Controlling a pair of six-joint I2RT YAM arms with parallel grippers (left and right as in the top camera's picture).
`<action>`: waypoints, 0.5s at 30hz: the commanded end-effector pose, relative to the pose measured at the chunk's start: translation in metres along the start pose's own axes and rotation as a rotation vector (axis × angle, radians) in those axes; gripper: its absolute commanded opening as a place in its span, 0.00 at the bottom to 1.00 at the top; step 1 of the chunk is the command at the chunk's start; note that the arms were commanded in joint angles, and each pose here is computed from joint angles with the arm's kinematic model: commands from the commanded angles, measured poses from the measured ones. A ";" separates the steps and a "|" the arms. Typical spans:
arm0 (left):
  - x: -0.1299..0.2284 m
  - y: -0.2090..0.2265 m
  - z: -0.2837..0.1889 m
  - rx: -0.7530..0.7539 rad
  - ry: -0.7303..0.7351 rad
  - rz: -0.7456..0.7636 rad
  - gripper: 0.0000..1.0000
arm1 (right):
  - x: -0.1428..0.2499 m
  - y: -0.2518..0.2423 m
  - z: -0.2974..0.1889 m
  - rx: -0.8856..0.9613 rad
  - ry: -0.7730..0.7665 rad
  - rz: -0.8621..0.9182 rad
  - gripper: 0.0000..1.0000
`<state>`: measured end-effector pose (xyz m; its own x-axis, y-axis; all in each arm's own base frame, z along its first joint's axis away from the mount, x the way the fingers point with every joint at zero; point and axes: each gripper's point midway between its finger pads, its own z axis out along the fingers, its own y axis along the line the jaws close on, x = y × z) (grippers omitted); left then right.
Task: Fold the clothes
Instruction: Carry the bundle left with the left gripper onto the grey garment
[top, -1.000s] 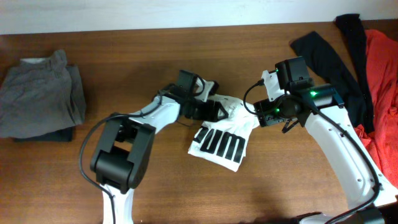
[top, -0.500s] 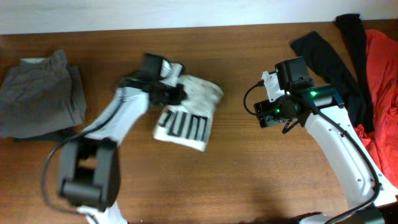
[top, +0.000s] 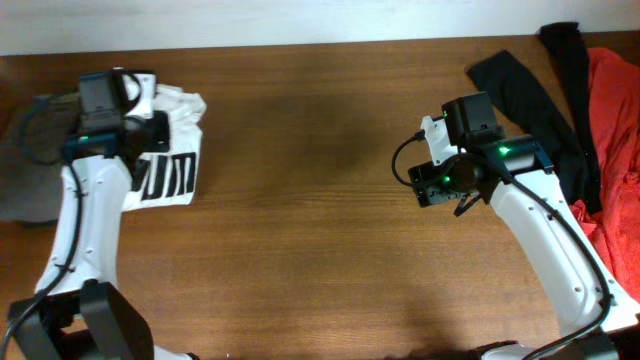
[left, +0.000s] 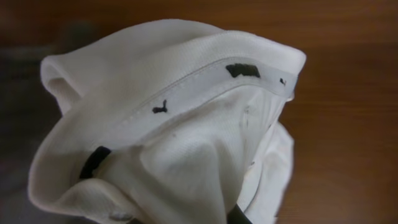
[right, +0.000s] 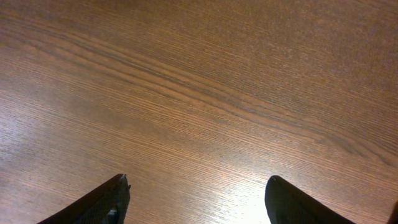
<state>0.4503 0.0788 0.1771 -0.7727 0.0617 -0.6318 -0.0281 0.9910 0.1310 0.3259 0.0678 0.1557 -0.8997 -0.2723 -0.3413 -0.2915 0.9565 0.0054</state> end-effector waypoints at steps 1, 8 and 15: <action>-0.002 0.044 -0.009 -0.090 -0.022 -0.020 0.00 | -0.003 -0.001 -0.005 -0.001 -0.014 0.013 0.74; -0.004 0.087 -0.014 -0.128 -0.073 -0.095 0.00 | -0.002 -0.001 -0.005 -0.001 -0.012 0.013 0.74; -0.018 0.134 -0.024 -0.183 -0.195 -0.151 0.00 | -0.002 -0.001 -0.004 -0.002 -0.009 0.013 0.74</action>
<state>0.4445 0.1929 0.2042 -0.6691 -0.0566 -0.7410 -0.2504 0.9560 0.1531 0.3244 0.0674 0.1551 -0.9022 -0.2720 -0.3348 -0.2907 0.9568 0.0061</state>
